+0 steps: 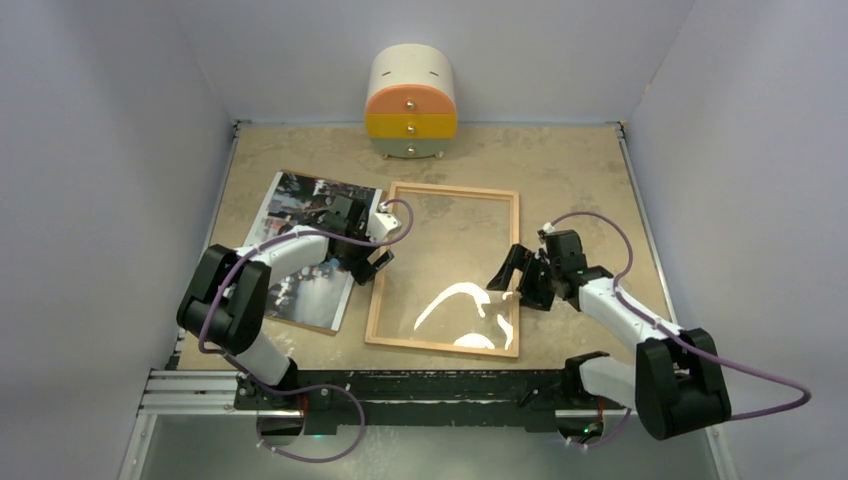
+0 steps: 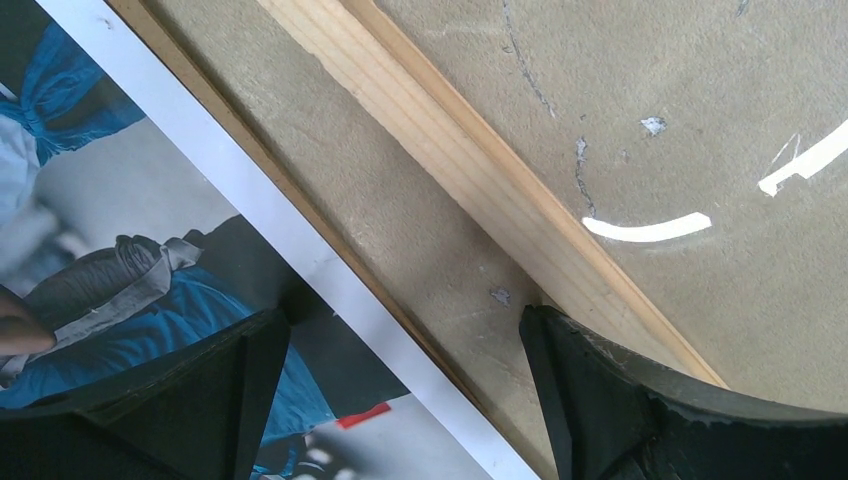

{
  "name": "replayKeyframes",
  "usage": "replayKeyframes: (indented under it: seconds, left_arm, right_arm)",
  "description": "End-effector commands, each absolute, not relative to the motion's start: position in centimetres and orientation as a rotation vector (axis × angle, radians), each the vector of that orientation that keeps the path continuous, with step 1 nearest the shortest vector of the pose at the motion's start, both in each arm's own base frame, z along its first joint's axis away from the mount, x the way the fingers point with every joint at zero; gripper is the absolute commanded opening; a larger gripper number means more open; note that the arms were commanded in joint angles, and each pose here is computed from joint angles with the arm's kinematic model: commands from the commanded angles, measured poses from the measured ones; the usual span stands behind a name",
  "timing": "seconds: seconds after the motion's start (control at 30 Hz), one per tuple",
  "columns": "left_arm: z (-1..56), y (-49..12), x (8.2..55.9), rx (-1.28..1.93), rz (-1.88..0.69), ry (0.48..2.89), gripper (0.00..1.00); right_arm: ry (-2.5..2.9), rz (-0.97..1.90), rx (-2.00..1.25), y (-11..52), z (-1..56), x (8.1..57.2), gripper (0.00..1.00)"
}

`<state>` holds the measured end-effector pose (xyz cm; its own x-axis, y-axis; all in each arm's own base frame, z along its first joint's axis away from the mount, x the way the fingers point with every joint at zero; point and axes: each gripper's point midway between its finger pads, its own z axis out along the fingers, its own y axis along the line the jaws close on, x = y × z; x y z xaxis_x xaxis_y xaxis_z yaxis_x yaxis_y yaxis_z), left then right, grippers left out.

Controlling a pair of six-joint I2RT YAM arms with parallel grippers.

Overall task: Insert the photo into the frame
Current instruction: Pick up the photo frame from the center of the board, then pick up the photo frame item from the photo frame.

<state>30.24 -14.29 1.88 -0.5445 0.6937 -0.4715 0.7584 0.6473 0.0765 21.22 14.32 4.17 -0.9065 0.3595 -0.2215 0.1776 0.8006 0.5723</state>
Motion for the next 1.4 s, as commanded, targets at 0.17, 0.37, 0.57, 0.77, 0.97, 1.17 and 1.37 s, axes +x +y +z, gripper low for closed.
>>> replayKeyframes:
  seconds: [0.17, 0.37, 0.57, 0.77, 0.97, 1.17, 1.37]
  left_arm:
    - [-1.0, -16.7, 27.8, 1.251, -0.285, 2.428, 0.94]
    - [-0.9, -16.8, 27.7, 1.262, -0.296, 2.423, 0.94]
    - [-0.7, -16.9, 27.7, 1.266, -0.305, 2.416, 0.93]
    - [-0.4, -16.9, 27.5, 1.270, -0.308, 2.409, 0.93]
    - [-0.2, -16.7, 27.4, 1.269, -0.302, 2.404, 0.94]
    - [0.8, -16.0, 28.4, 1.239, -0.252, 2.396, 0.94]
    - [9.6, -14.9, 33.1, 1.123, -0.197, 2.267, 1.00]
  right_arm:
    - [2.180, 1.583, 0.224, 21.5, 18.7, 21.6, 0.95]
    - [1.973, 1.768, 0.155, 21.9, 24.2, 20.2, 0.93]
    - [1.852, 1.874, 0.148, 21.9, 26.3, 19.4, 0.93]
    - [1.829, 1.905, 0.170, 22.0, 26.7, 19.7, 0.92]
    - [1.847, 1.873, 0.181, 22.0, 27.0, 20.2, 0.91]
    - [1.863, 1.810, 0.130, 22.0, 28.7, 20.5, 0.92]
    - [1.864, 1.808, 0.132, 22.1, 29.1, 21.0, 0.92]
